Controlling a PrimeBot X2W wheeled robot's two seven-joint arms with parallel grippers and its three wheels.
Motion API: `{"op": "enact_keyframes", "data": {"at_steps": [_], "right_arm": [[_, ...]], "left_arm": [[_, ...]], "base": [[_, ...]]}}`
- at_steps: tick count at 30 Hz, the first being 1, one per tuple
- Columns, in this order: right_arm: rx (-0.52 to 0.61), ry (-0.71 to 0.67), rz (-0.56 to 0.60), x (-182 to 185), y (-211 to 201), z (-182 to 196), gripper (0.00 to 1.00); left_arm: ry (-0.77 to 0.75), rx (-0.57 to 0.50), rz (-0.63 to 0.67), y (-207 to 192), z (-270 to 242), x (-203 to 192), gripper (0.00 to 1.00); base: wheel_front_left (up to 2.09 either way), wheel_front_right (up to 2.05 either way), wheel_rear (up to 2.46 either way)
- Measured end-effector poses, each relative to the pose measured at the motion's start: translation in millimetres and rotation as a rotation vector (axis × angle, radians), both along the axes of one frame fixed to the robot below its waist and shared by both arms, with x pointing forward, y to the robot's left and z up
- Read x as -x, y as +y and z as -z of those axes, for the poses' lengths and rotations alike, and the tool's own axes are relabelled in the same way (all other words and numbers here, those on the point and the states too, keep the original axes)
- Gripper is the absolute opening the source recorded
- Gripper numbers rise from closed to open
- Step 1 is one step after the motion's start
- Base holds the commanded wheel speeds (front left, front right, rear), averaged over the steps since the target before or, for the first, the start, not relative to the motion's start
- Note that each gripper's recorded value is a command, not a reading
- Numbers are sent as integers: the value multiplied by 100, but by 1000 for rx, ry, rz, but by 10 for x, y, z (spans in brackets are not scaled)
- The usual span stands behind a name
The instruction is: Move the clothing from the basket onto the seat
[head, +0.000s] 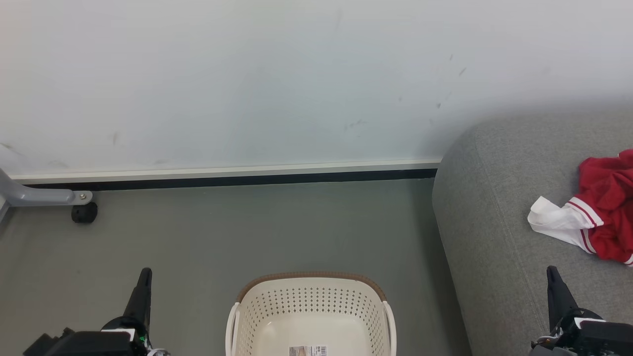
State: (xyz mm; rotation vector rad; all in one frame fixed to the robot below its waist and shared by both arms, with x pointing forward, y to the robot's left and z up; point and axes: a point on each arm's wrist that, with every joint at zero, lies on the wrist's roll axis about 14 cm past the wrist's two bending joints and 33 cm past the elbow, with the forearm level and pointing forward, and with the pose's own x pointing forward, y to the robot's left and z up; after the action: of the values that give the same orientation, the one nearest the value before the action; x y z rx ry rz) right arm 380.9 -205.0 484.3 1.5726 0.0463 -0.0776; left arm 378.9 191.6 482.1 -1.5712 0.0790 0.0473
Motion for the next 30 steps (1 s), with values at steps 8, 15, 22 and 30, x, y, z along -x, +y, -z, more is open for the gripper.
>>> {"op": "enact_keyframes", "data": {"at_steps": [8,15,22,30], "right_arm": [[0,0,0,0,0,0,0],[0,0,0,0,1,0,0],[-1,-3,0,-1,0,-4,0],[-1,-3,0,-1,0,-4,0]], "left_arm": [[0,0,0,-1,1,0,0],[0,0,0,-1,1,0,0],[0,0,0,-1,1,0,0],[0,0,0,-1,2,0,0]], "base": [[0,0,0],[0,0,0],[0,0,0],[0,0,0]]}}
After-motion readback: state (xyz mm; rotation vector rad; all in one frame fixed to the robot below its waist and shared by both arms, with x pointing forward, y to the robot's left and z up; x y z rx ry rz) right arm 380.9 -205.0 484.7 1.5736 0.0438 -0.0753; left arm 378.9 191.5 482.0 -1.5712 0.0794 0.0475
